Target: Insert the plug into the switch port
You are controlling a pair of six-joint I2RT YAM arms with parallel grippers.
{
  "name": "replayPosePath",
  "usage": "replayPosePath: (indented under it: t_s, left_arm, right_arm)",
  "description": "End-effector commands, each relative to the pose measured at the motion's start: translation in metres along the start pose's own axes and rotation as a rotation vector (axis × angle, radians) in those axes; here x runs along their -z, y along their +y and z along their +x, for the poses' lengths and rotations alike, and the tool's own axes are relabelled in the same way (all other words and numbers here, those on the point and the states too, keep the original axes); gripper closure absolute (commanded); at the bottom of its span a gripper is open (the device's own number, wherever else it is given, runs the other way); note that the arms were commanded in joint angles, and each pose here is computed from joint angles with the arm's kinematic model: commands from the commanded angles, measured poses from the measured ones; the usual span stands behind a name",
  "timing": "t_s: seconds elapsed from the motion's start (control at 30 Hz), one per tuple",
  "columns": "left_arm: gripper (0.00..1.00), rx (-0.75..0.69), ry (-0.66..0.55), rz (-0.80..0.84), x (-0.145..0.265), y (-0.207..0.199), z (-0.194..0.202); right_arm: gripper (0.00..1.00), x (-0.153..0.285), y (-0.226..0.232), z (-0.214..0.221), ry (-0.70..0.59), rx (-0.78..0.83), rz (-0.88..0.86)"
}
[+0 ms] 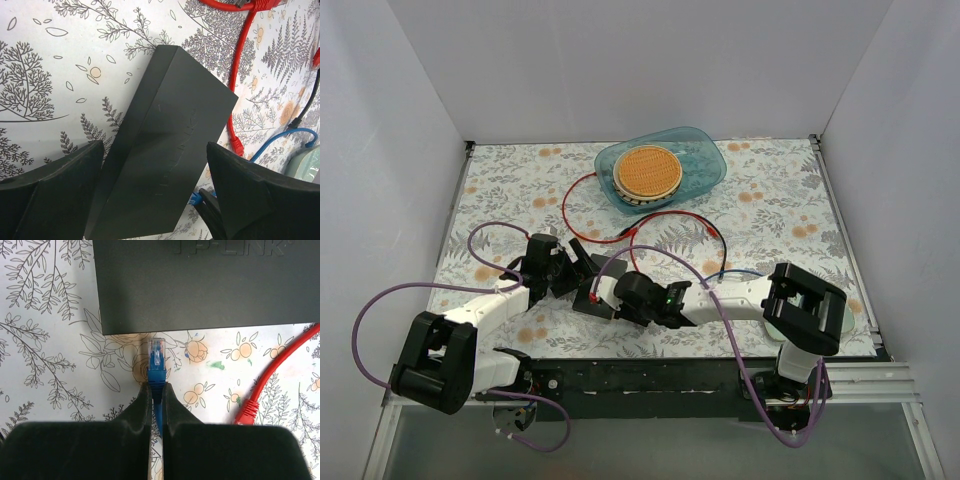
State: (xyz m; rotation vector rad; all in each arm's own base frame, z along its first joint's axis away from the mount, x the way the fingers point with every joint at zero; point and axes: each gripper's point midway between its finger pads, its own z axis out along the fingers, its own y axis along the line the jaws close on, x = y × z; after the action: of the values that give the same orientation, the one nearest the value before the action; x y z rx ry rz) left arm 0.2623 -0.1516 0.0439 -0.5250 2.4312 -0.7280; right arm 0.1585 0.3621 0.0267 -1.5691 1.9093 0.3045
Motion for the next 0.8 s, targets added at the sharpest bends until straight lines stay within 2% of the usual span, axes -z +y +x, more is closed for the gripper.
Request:
replayPosePath:
  t_s: [0.0, 0.2, 0.77]
  left_arm:
    - [0.17, 0.005, 0.049, -0.029, -0.001, 0.013, 0.014]
    - [0.17, 0.006, 0.053, -0.018, 0.0, 0.01, 0.015]
    - [0.17, 0.034, 0.068, -0.013, 0.0, 0.01, 0.02]
  right_arm:
    - [0.99, -0.007, 0.007, 0.004, 0.046, 0.011, -0.017]
    - [0.99, -0.014, 0.005, 0.003, 0.075, 0.013, -0.001]
    - [0.99, -0.009, 0.024, -0.003, 0.05, 0.055, -0.056]
